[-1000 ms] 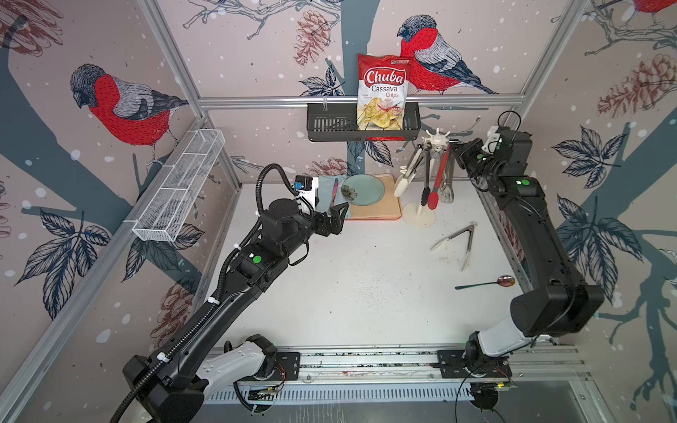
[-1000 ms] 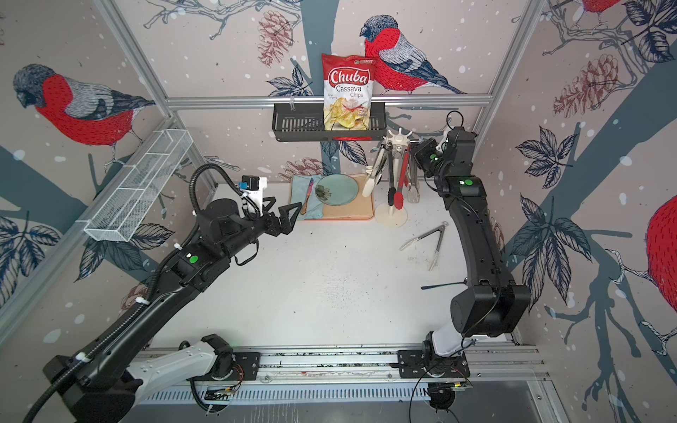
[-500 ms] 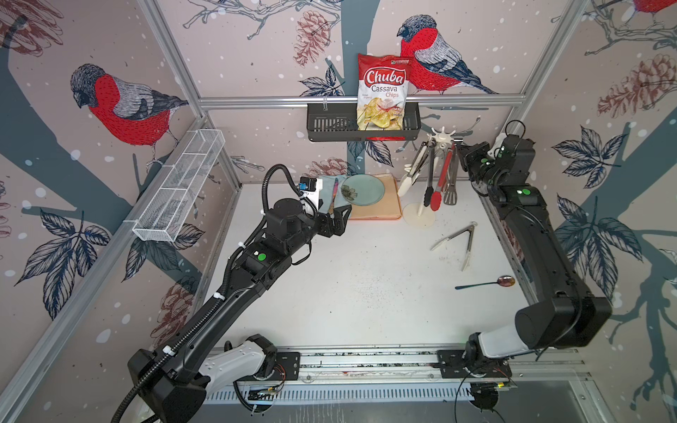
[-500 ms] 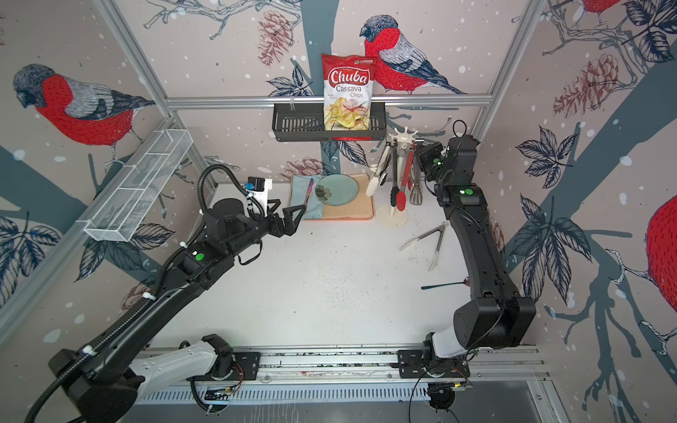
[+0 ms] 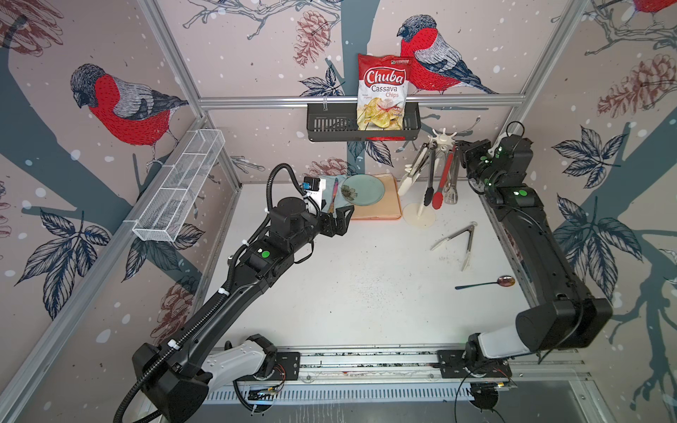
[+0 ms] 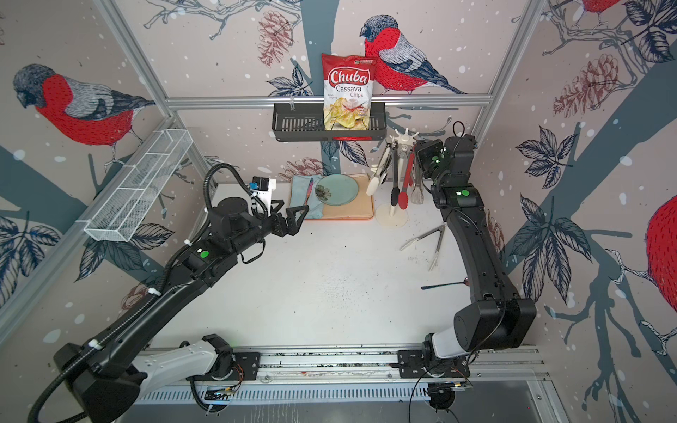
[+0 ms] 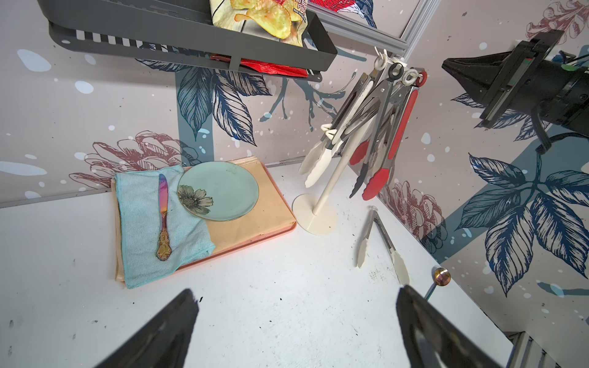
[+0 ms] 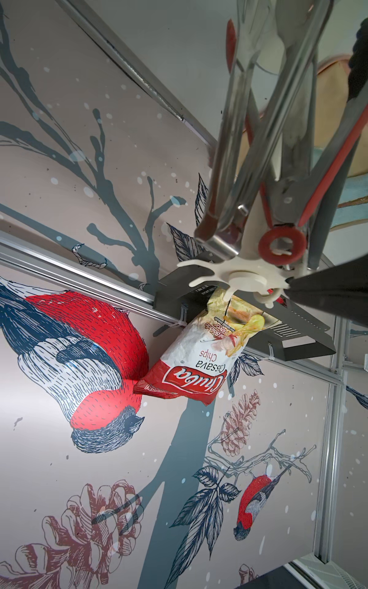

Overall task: Hang food tongs on kitchen utensil racks
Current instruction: Adjust the rack at the center of the board.

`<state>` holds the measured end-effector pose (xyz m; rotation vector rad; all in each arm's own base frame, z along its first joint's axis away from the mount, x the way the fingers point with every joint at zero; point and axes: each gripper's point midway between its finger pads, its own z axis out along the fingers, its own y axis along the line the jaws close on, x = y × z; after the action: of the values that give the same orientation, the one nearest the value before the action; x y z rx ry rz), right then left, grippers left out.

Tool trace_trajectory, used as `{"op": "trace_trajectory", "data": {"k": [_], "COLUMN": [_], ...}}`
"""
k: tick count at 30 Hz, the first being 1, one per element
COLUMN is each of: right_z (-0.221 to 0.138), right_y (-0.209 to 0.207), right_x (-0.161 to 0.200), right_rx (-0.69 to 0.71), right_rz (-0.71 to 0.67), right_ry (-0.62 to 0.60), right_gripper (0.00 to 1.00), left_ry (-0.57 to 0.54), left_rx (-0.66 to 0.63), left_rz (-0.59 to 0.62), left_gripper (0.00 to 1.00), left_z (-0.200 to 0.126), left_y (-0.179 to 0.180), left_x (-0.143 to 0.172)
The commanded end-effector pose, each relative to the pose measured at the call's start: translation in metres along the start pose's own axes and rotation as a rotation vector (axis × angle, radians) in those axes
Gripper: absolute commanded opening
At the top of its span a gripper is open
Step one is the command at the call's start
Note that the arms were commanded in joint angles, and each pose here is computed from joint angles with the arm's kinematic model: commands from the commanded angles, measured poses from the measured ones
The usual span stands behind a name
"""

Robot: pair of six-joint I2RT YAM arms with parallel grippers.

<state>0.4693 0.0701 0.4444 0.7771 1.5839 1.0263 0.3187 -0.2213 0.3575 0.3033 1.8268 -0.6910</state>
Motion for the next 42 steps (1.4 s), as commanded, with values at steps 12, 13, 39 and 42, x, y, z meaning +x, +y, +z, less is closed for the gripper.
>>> {"op": "trace_trajectory", "data": {"k": [12, 13, 39, 42], "right_z": [-0.021, -0.022, -0.12, -0.12], "right_y": [0.007, 0.009, -0.122, -0.156], "right_x": [-0.001, -0.001, 0.075, 0.095], "right_rx": [-0.046, -0.054, -0.11, -0.139], "right_rz": [-0.047, -0.053, -0.76, -0.78], "right_ry": [0.072, 0.077, 0.297, 0.302], "right_gripper": [0.37, 0.39, 0.64, 0.64], "left_ry": [-0.051, -0.05, -0.067, -0.061], "left_rx": [0.029, 0.029, 0.148, 0.143], "left_rz": [-0.011, -0.011, 0.046, 0.05], "left_gripper": [0.96, 0.96, 0.96, 0.96], "left_z": [0.001, 0.001, 0.024, 0.025], "left_y": [-0.007, -0.006, -0.032, -0.03], "left_x": [-0.014, -0.014, -0.037, -0.034]}}
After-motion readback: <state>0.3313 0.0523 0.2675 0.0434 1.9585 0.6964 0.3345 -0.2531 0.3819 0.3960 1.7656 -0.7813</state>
